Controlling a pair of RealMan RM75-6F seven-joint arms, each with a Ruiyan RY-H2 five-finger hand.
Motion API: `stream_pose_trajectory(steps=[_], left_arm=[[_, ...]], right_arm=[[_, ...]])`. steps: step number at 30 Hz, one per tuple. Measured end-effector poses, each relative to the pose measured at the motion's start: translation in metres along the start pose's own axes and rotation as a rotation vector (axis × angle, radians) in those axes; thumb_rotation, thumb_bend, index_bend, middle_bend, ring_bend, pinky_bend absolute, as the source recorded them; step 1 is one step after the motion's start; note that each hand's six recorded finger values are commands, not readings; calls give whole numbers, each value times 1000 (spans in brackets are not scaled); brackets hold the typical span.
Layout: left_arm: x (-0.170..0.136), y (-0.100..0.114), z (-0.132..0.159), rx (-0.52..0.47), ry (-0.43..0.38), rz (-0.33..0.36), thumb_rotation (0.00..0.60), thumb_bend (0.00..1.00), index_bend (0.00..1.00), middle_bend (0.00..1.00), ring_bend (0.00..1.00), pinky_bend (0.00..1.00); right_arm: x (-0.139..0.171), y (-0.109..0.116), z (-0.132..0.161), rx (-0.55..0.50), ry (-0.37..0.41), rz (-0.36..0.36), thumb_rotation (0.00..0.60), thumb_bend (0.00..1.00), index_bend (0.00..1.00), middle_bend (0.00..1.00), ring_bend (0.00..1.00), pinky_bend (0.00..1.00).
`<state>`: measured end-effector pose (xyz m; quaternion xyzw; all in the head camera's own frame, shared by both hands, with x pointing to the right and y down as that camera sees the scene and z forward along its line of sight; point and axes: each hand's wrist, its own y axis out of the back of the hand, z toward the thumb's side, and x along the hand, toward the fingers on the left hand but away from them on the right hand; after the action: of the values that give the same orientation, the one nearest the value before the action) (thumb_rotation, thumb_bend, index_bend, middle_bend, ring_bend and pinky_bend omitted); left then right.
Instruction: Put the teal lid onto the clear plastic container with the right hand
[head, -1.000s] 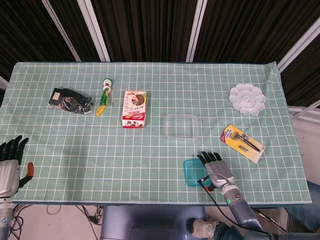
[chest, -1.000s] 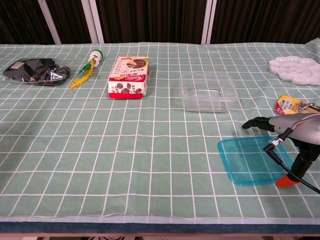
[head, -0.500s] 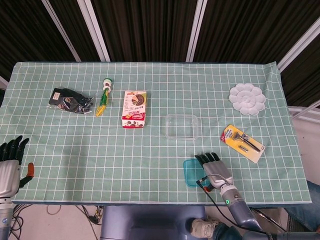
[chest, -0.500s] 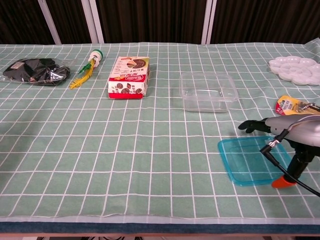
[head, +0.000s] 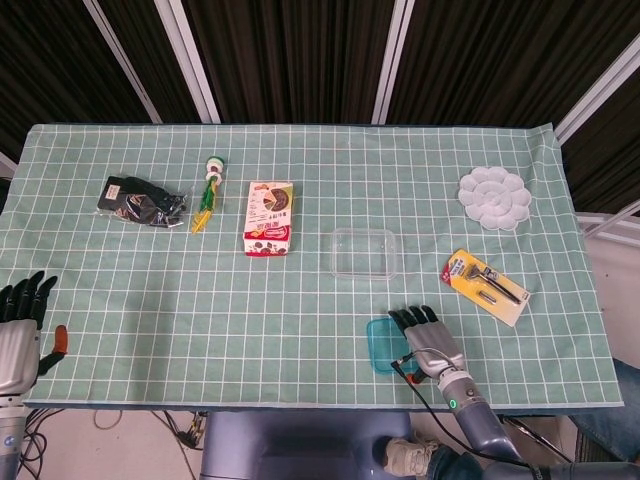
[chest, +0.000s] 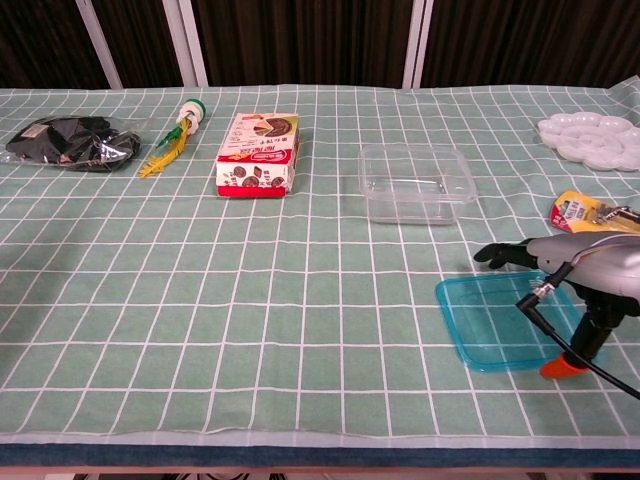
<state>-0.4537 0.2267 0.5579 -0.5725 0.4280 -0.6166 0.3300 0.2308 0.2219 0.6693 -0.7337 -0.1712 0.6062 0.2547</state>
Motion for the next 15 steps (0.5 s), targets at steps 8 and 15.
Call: stream_pose_trajectory(steps=[8,15], left_arm=[[0,0,0,-1,0,1,600,542,78,0,0,0],[0,0,0,0,1,1,600,542,78,0,0,0]], right_arm=[[-1,0,-1,-6,-6,-7,600,160,0,152,0,0],[-2,1,0,-8,-4,-7,600,160,0,152,0,0]])
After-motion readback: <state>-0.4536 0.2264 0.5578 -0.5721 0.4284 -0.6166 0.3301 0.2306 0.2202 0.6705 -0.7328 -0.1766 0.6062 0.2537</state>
